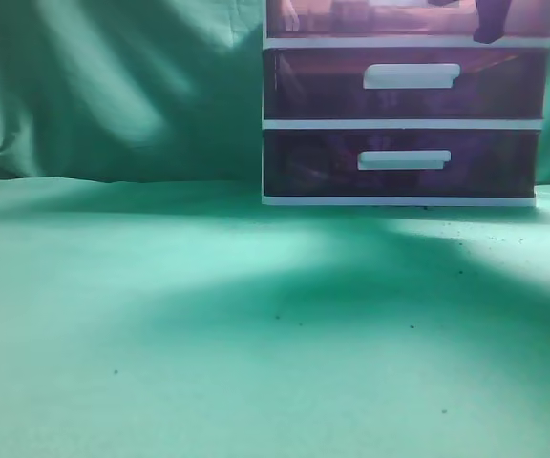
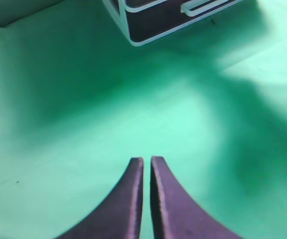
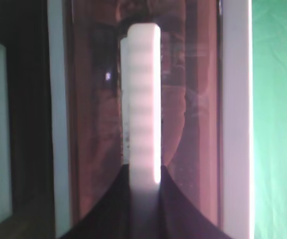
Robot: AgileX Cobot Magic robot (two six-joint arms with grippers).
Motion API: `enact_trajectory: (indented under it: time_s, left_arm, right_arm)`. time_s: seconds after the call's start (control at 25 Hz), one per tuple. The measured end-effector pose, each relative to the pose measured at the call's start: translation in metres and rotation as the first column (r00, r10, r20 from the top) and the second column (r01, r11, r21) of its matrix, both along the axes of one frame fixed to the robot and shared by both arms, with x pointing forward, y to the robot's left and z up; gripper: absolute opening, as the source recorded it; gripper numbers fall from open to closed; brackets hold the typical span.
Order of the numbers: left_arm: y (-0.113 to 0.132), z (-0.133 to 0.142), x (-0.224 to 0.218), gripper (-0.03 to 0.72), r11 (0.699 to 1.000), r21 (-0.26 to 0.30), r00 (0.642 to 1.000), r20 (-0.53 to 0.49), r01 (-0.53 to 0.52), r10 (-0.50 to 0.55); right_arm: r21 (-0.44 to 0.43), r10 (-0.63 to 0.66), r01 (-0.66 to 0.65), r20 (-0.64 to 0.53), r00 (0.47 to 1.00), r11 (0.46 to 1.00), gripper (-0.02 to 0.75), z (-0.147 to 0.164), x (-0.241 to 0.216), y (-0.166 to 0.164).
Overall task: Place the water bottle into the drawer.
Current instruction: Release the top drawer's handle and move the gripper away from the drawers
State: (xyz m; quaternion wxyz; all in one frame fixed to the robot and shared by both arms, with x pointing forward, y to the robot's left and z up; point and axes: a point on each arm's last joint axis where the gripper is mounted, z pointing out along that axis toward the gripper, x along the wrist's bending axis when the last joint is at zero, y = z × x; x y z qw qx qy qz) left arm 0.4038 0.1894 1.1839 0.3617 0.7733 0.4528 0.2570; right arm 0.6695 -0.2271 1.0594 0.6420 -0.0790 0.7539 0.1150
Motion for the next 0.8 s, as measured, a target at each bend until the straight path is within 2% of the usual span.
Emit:
enact_trajectory:
  time_s: [0.12, 0.24, 0.36, 0.6, 0.72, 0.76, 0.8]
  left_arm:
    - [0.003, 0.0, -0.004, 0.0, 1.0, -0.018, 1.0, 0.006, -0.001, 0.001]
    - [0.003, 0.001, -0.004, 0.0, 1.0, -0.031, 1.0, 0.019, 0.003, -0.002]
    - [0.002, 0.002, -0.004, 0.0, 0.999, -0.037, 1.0, 0.026, 0.006, -0.005]
    - [0.002, 0.002, -0.003, 0.0, 0.999, -0.04, 0.999, 0.041, 0.008, -0.006]
    - [0.002, 0.002, -0.003, 0.0, 0.999, -0.039, 0.999, 0.045, 0.006, -0.005]
    - [0.002, 0.002, -0.003, 0.0, 0.999, -0.039, 0.999, 0.045, 0.006, -0.005]
    - [0.002, 0.002, -0.003, 0.0, 0.999, -0.039, 0.999, 0.045, 0.006, -0.005]
  right_arm:
    - [0.005, 0.001, -0.001, 0.0, 1.0, 1.0, 0.081, -0.002, 0.002, 0.0]
    - [0.061, -0.008, 0.009, -0.015, 1.0, 0.998, 0.081, -0.001, 0.002, 0.0]
    - [0.171, -0.028, 0.035, -0.045, 0.999, 0.985, 0.183, 0.001, 0.002, 0.001]
    - [0.325, -0.046, 0.074, -0.093, 0.995, 0.943, 0.432, 0.007, -0.002, 0.001]
    - [0.365, -0.031, 0.063, -0.092, 0.995, 0.929, 0.431, 0.015, -0.014, 0.005]
    - [0.376, -0.026, 0.061, -0.097, 0.995, 0.925, 0.473, 0.016, -0.019, 0.006]
    - [0.391, -0.023, 0.062, -0.104, 0.994, 0.918, 0.458, 0.016, -0.024, 0.007]
